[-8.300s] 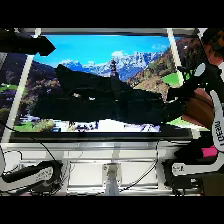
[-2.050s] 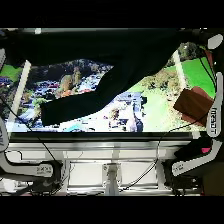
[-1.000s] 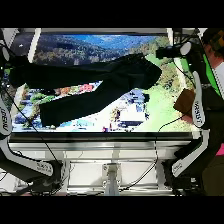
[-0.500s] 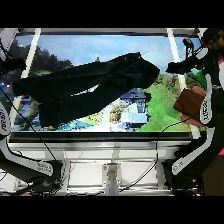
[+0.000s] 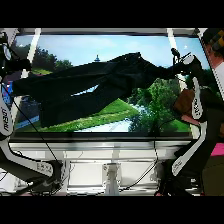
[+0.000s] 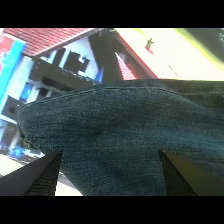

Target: Fold the clothes and pants, and hang the long-sleeved shirts on hangers.

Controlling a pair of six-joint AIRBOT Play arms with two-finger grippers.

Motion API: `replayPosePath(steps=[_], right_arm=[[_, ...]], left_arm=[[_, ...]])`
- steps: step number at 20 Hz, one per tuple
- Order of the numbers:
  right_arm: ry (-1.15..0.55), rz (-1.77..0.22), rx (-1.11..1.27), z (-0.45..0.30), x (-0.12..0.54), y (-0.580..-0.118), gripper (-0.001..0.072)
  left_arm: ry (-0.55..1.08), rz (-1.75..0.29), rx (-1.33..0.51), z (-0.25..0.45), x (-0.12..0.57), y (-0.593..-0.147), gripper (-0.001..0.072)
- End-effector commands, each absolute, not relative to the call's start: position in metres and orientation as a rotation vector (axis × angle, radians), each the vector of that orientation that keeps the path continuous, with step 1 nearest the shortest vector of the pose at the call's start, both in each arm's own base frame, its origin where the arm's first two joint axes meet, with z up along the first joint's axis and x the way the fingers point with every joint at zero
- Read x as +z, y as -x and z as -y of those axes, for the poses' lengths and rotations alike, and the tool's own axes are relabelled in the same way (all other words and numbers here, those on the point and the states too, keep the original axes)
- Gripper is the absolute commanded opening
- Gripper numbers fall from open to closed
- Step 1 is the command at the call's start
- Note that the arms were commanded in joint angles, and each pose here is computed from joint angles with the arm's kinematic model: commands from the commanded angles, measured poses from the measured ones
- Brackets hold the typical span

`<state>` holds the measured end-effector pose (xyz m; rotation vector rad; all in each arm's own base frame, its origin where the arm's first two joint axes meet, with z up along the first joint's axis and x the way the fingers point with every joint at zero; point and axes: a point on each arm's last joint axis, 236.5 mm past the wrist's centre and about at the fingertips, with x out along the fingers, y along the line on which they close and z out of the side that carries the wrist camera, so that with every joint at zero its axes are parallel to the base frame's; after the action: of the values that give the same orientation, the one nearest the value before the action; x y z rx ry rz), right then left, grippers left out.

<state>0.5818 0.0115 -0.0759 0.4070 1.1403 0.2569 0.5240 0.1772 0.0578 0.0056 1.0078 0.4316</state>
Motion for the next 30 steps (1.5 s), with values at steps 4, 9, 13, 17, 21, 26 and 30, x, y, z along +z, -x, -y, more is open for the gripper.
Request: replayPosePath(steps=[4, 9, 13, 17, 21, 26, 30], right_arm=[[-0.454, -1.102, 0.154, -0.021, -0.092, -0.601, 0.0268], [-0.236, -0.985, 0.167, -0.012, -0.043, -0.618, 0.0043], [-0.024, -0.841, 0.004, 0.040, 0.068, -0.617, 0.0042], [0.103, -0.943, -0.098, 0.070, 0.119, -0.559, 0.0042], [0.144, -1.148, -0.249, 0.107, 0.108, -0.505, 0.0042], [0.089, -1.287, -0.267, 0.121, 0.083, -0.475, 0.0042], [0.069, -1.248, -0.254, 0.122, 0.084, -0.484, 0.0043]], left_arm=[[-0.016, -1.014, 0.413, -0.165, 0.058, -0.526, 0.0701], [-0.027, -0.965, 0.407, -0.159, 0.088, -0.522, 0.0698], [-0.056, -0.915, 0.384, -0.152, 0.135, -0.504, 0.0698], [0.064, -0.965, 0.201, -0.096, 0.151, -0.476, 0.0698], [0.108, -0.967, 0.134, -0.072, 0.150, -0.440, 0.0698], [0.096, -1.065, 0.173, -0.075, 0.087, -0.356, 0.0698], [0.140, -1.150, 0.219, -0.083, 0.025, -0.306, 0.0696]])
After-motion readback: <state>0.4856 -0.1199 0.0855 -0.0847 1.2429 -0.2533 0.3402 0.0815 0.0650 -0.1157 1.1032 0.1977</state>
